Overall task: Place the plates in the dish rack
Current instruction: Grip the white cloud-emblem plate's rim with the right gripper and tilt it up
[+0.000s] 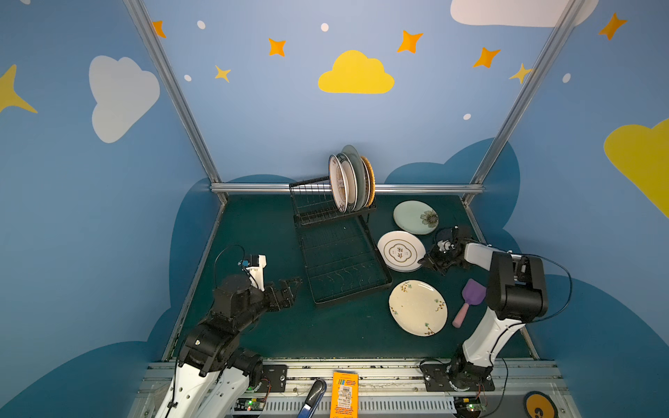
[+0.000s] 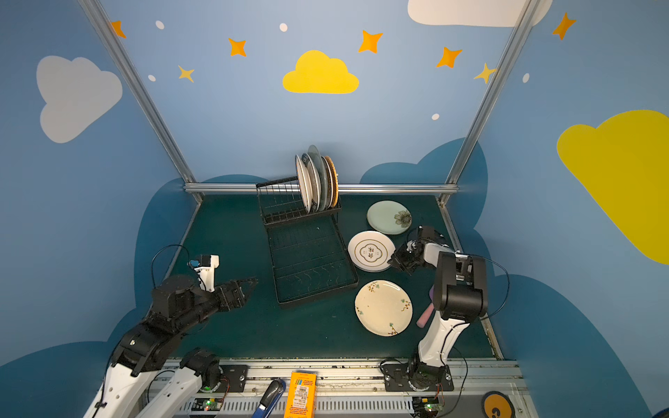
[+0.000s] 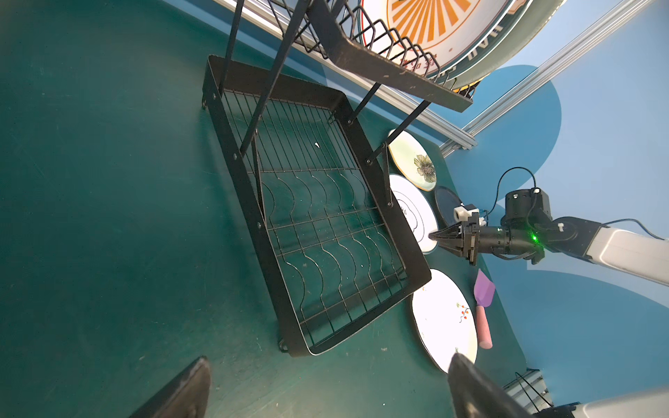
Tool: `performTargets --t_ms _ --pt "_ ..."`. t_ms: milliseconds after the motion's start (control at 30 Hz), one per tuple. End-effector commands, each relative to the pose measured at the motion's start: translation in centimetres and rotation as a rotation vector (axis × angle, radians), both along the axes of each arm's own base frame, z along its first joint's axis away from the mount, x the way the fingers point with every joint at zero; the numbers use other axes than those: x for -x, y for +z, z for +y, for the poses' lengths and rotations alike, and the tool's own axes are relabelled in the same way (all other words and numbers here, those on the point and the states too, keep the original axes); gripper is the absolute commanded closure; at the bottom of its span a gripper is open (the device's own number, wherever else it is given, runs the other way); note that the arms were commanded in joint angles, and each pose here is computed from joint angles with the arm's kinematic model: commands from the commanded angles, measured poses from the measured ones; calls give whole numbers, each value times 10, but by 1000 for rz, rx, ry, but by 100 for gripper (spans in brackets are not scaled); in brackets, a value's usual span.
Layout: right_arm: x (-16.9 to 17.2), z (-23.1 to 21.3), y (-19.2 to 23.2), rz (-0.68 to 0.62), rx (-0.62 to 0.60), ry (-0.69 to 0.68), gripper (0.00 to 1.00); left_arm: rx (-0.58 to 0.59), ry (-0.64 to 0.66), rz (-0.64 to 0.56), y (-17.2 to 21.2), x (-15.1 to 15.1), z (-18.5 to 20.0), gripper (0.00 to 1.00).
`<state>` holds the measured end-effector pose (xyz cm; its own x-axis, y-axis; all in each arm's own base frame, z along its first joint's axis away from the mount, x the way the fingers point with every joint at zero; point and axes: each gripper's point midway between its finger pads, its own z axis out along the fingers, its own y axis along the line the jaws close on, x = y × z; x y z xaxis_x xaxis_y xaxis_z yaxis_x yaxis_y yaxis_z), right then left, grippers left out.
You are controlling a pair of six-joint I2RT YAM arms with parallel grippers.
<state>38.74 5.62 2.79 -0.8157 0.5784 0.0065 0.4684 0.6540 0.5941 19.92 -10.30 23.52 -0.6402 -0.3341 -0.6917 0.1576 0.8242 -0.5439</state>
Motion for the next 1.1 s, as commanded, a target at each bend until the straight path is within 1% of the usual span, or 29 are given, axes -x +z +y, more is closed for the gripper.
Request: performTargets --t_ms 0,67,433,700,800,900,1000,1067 --pt "12 -7 -11 59 49 -28 96 -9 5 -21 2 -1 2 0" --pt "12 -7 -7 52 52 -22 100 -10 7 -22 2 -1 2 0" --pt "22 -19 31 -7 148 4 100 -9 7 -24 3 -1 2 0" --pt "27 -31 64 -41 207 -28 100 -5 9 -21 2 -1 2 0" --pt "30 -36 86 -70 227 -60 100 -14 74 -27 3 -7 12 0" --pt "34 -43 112 -106 225 -106 100 3 124 -42 5 -8 18 0" --pt "41 -50 140 -126 251 -151 100 36 131 -113 12 -7 20 0" --pt "44 -49 159 -134 242 -166 100 55 122 -154 16 -5 18 0"
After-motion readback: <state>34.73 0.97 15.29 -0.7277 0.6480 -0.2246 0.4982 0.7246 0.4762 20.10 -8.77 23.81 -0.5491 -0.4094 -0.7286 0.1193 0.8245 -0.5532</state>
